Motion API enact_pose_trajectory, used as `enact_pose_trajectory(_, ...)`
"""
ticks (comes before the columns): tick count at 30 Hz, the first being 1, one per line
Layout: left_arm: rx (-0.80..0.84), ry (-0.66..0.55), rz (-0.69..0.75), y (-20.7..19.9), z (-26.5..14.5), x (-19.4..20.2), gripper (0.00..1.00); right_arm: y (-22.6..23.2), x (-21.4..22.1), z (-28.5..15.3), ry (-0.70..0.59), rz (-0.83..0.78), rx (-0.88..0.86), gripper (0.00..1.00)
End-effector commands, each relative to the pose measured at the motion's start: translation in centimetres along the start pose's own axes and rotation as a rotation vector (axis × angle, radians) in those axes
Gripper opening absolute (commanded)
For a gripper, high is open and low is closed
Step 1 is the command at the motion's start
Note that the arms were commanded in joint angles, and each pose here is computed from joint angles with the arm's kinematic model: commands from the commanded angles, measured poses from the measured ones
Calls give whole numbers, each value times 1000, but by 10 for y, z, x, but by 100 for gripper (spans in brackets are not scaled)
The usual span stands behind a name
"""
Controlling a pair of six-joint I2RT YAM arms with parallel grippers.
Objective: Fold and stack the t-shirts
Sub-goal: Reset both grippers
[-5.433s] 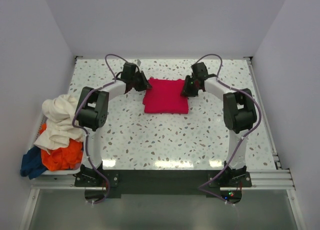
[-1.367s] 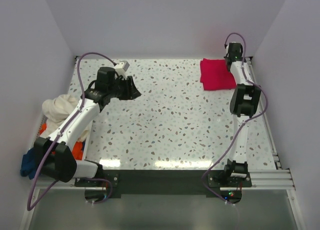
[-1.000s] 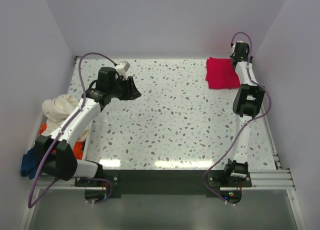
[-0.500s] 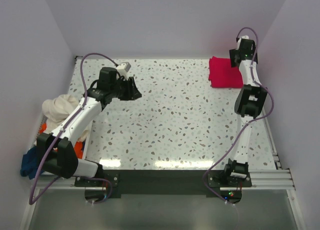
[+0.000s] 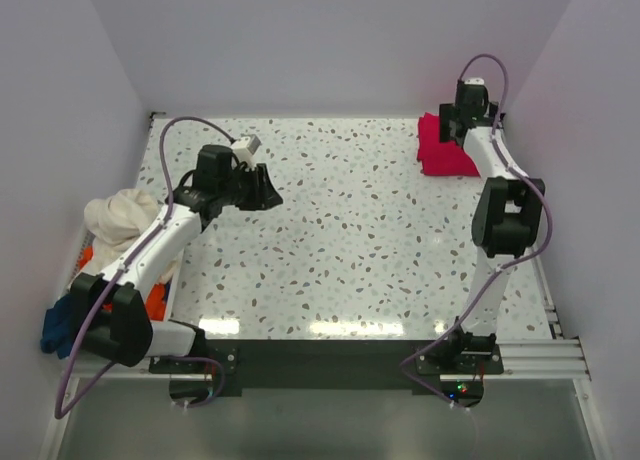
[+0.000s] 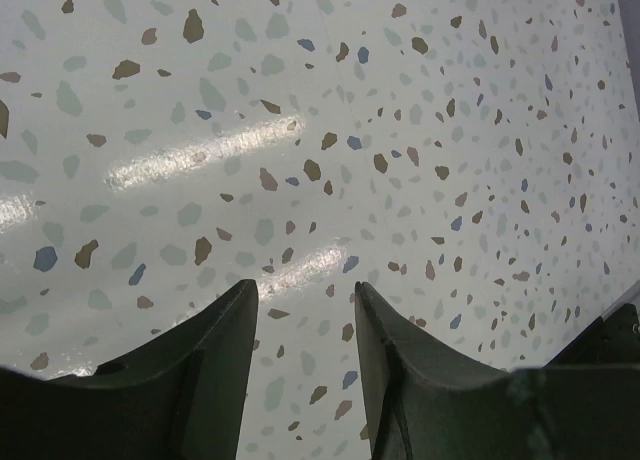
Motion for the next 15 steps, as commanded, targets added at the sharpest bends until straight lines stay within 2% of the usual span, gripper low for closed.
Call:
enact_pose_trajectory(1, 44, -104, 16, -9, -14, -11, 49, 4, -24, -59, -131, 174, 22, 99)
enact_pose_trajectory(2, 41, -114, 16, -9, -16, -10, 49, 1, -29, -79, -164, 200, 21, 98)
enact_pose_trajectory(4, 29, -129, 19, -7, -22, -6, 49, 16, -11, -94, -146, 246, -19, 99)
enact_pose_trajectory(6, 10, -151, 22, -4, -28, -2, 49, 24, -15, -130, -214, 311, -101, 99)
enact_pose_trajectory(7, 1, -151, 26, -2, -29, 2, 50, 44, 1, -137, -194, 328, -179, 99)
enact_pose_trajectory(9, -20, -173, 34, 0, -38, 5, 50, 48, 6, -168, -231, 370, -250, 99)
enact_pose_trajectory(15, -124, -237, 84, 13, -58, 17, 51, 112, 79, -229, -209, 251, -502, 99)
Point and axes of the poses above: each gripper's point midway between its finger pads, its own z axis out along the fingers, its own y axis along the line the jaws close on, x = y × z, the point moved 8 cm from there along -z, back along the fingers, and after that the axes turned 10 degrees about -z, right-handed, at the moved point
